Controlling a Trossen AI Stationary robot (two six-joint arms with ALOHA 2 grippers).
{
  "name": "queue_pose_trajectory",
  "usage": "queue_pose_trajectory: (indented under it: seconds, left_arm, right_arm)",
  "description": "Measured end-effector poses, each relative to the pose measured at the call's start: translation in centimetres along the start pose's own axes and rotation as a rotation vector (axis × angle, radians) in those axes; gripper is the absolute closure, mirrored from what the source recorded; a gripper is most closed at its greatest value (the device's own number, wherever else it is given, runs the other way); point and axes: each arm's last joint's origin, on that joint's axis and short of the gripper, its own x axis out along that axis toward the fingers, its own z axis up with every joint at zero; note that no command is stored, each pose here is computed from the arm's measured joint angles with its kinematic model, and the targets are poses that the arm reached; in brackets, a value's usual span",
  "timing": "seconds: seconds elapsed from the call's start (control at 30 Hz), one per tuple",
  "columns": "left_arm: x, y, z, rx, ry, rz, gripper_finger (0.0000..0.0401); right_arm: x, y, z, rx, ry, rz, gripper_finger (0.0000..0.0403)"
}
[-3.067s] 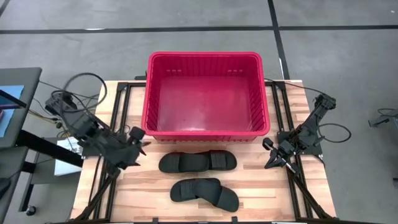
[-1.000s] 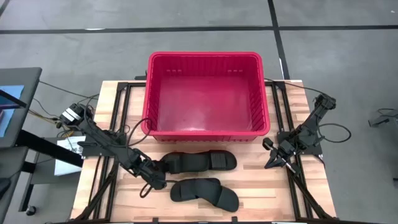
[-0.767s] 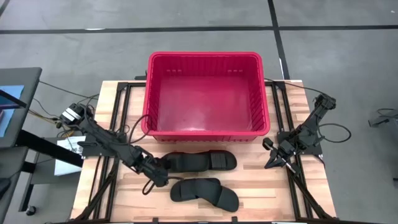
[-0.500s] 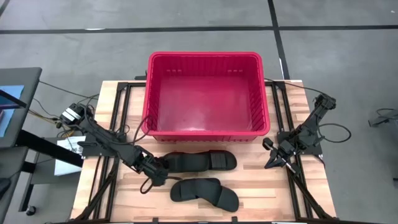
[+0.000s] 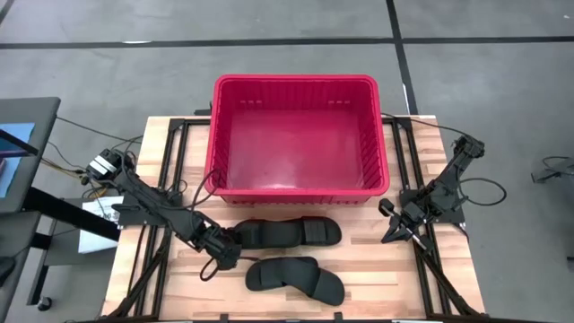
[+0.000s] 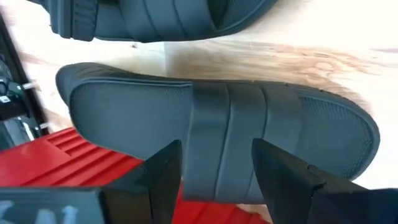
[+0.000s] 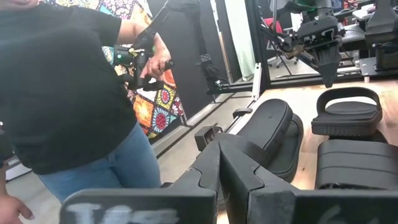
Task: Pick and place slides into bin
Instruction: Put the slide into the organizer bin
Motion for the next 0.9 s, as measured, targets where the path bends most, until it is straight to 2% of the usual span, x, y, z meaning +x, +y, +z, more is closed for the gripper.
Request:
queue_pose_trajectory:
  seconds: [0.67, 0.9]
  left_arm:
    - [0.8, 2.0, -1.7, 0.044, 0.001, 0.088, 0.0214]
    - [0.5, 2.0, -1.4, 0.03, 0.148, 0.171, 0.0214]
  right_arm:
    - [0.0, 0.0, 0.0, 0.0, 0.0, 0.0, 0.0403]
    - [0.0, 0.0, 0.0, 0.0, 0.0, 0.0, 0.0403]
